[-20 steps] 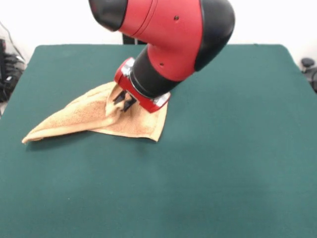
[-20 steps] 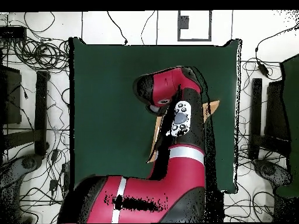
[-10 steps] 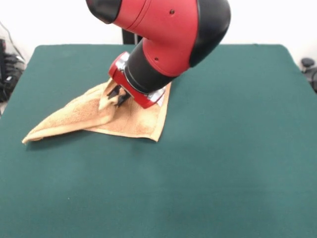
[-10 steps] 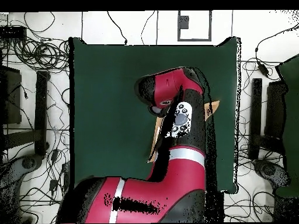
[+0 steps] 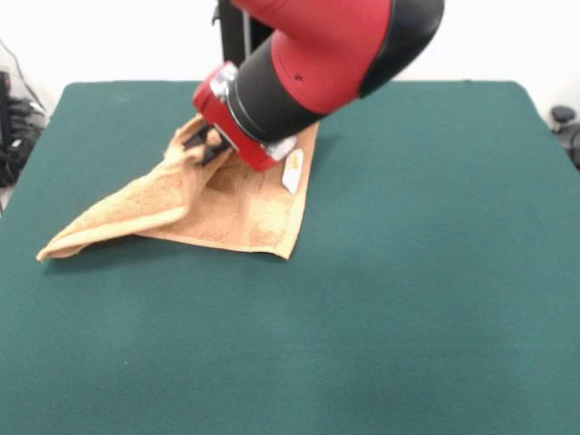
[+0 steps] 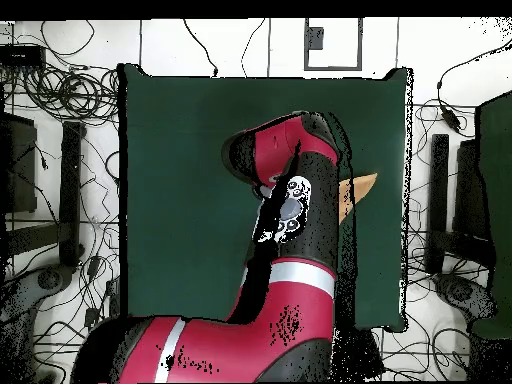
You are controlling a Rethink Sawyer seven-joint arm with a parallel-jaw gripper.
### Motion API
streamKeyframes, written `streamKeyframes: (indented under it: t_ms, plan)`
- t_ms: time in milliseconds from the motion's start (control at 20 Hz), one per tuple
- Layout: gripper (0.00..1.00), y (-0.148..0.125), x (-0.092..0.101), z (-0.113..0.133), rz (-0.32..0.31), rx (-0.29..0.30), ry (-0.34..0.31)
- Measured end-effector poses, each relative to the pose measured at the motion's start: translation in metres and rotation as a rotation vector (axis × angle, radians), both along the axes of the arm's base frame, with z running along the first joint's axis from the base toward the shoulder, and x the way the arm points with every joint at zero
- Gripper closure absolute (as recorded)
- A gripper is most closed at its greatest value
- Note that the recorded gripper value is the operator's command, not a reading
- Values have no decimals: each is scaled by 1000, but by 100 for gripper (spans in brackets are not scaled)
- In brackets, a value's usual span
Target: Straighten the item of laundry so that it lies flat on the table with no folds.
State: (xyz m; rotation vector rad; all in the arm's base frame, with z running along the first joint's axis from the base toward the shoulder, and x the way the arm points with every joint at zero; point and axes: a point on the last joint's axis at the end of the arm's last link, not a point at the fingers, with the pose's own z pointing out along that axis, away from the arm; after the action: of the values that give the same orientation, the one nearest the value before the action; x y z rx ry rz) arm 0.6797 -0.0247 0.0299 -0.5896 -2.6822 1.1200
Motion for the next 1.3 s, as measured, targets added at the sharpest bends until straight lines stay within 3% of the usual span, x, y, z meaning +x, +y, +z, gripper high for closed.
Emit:
streamKeyframes:
  t_ms: [500,1300]
  plan:
    - [100,-32,-11,45,-22,-77,2]
    - [100,-47,-19,61,10,-130,9]
